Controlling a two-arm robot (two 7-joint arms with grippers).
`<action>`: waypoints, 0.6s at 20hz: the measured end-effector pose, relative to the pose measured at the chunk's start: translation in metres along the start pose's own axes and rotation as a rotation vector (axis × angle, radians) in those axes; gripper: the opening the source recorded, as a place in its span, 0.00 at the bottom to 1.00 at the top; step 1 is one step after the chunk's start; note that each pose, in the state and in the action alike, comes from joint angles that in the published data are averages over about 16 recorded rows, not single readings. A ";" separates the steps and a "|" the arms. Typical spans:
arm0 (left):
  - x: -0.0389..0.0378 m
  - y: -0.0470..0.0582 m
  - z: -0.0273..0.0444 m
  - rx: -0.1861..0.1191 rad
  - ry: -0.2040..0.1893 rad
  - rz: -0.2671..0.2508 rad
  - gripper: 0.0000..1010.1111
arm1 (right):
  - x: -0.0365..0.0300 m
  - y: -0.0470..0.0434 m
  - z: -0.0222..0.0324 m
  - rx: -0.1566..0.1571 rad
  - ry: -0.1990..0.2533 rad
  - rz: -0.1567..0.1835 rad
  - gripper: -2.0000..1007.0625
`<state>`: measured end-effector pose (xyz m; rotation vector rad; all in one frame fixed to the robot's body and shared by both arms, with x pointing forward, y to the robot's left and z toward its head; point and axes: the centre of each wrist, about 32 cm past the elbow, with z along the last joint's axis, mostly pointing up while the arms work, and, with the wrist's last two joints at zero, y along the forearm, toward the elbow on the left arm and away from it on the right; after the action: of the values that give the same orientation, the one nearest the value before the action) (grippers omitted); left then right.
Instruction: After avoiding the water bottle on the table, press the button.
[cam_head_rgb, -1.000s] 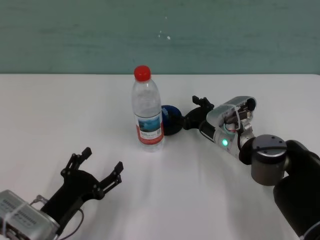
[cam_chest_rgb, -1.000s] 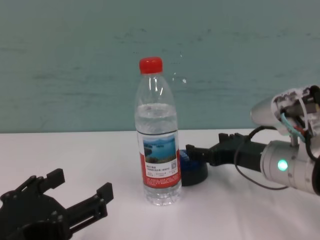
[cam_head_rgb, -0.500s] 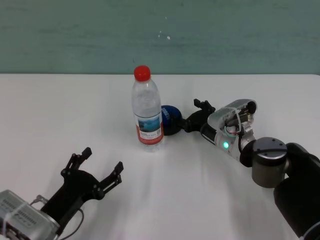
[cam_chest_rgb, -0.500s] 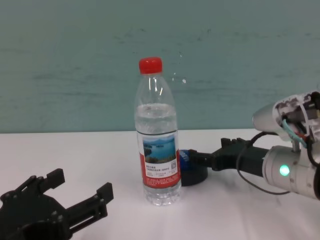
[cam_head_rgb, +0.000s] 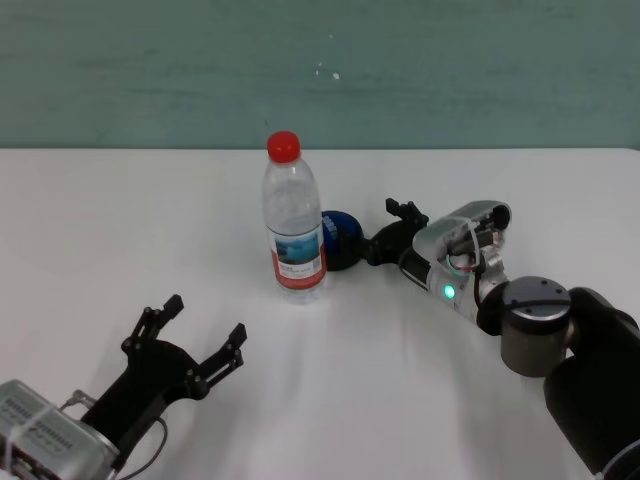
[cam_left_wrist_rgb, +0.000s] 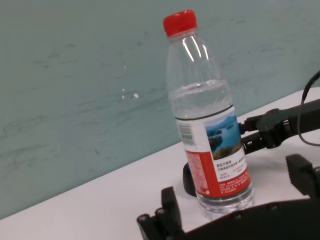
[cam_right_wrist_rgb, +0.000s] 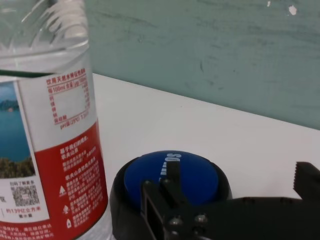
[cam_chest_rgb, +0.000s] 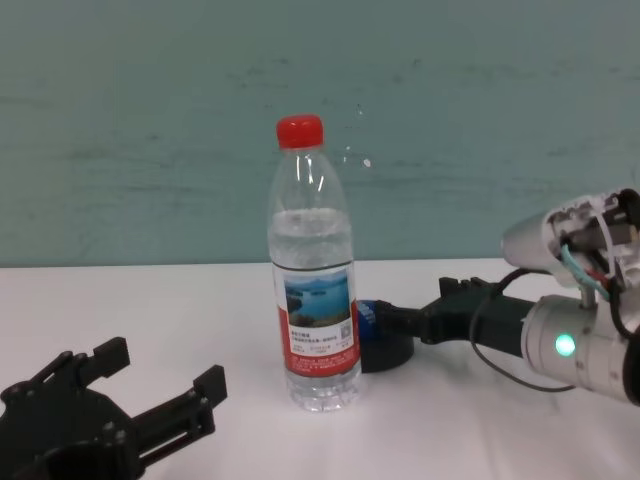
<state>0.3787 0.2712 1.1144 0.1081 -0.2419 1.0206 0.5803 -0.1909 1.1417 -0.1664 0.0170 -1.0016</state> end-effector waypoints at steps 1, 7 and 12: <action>0.0000 0.000 0.0000 0.000 0.000 0.000 0.99 | -0.0002 -0.0005 0.0013 0.005 -0.001 0.000 1.00; 0.0000 0.000 0.0000 0.000 0.000 0.000 0.99 | -0.0016 -0.0066 0.0146 0.053 -0.011 0.002 1.00; 0.0000 0.000 0.0000 0.000 0.000 0.000 0.99 | -0.0025 -0.0146 0.0274 0.100 -0.019 -0.001 1.00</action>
<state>0.3787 0.2712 1.1144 0.1082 -0.2419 1.0205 0.5692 -0.1929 1.1707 -0.0849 -0.0502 -0.9996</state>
